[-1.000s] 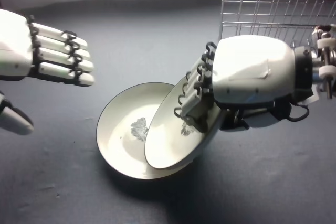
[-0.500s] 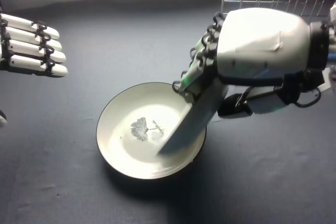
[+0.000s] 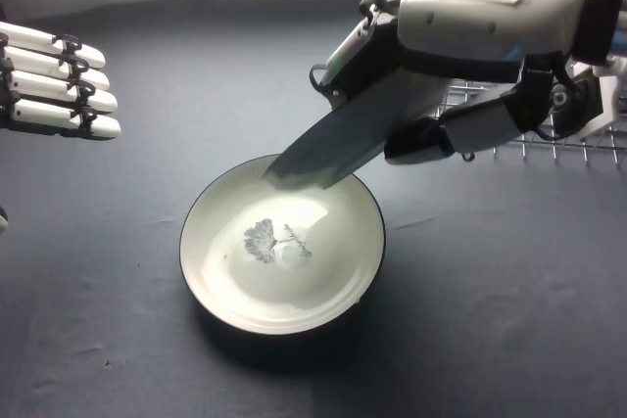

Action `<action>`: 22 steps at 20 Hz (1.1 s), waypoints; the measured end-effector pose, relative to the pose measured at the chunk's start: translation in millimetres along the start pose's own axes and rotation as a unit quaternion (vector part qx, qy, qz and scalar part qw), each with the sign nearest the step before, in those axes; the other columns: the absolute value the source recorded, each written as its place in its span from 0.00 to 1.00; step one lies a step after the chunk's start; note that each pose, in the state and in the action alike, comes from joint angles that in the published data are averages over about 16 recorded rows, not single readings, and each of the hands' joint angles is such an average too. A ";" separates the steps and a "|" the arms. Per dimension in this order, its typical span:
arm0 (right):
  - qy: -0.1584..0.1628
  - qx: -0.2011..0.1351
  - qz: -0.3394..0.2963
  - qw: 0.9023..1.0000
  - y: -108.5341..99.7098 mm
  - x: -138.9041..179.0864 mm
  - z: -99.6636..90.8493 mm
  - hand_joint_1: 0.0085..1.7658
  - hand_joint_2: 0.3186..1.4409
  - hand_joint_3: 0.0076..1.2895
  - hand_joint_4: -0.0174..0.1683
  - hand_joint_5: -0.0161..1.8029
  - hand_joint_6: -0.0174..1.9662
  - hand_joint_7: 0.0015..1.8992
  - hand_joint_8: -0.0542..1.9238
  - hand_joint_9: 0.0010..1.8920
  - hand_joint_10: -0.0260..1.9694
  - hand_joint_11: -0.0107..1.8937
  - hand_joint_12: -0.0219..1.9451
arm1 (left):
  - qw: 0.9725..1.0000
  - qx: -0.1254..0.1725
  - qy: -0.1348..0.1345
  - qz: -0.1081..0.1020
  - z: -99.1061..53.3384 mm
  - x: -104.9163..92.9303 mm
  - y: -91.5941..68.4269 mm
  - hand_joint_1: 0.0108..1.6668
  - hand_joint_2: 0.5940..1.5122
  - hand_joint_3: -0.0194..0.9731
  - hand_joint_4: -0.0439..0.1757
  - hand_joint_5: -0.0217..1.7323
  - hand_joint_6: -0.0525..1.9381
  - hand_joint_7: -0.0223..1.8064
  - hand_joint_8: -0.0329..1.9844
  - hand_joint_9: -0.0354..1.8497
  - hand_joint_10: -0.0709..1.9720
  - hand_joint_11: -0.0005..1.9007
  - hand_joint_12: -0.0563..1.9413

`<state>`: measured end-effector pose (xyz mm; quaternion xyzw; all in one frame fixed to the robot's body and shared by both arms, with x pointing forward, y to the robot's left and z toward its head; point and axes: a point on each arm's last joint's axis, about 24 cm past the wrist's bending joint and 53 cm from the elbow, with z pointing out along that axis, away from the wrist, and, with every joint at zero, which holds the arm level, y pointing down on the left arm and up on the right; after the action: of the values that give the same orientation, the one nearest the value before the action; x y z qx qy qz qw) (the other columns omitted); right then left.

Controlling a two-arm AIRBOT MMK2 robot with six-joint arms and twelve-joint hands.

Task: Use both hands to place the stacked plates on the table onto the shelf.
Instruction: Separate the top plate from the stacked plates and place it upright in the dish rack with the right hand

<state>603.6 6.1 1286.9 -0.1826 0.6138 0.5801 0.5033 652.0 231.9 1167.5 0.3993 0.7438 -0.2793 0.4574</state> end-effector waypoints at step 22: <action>-0.011 -0.002 0.021 1.000 10.3 -5.6 5.6 0.80 0.61 0.00 0.06 0.45 0.59 0.45 0.55 0.47 0.58 0.42 0.79 | 1.000 -0.001 -0.008 -0.008 -5.1 -4.1 9.6 0.00 0.63 0.03 0.20 0.05 0.03 0.06 0.02 0.06 0.04 0.03 0.06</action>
<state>599.9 11.8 1298.0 -0.1640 0.6113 0.5937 0.4969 658.9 239.6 1172.9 0.3909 0.7437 -0.2848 0.4615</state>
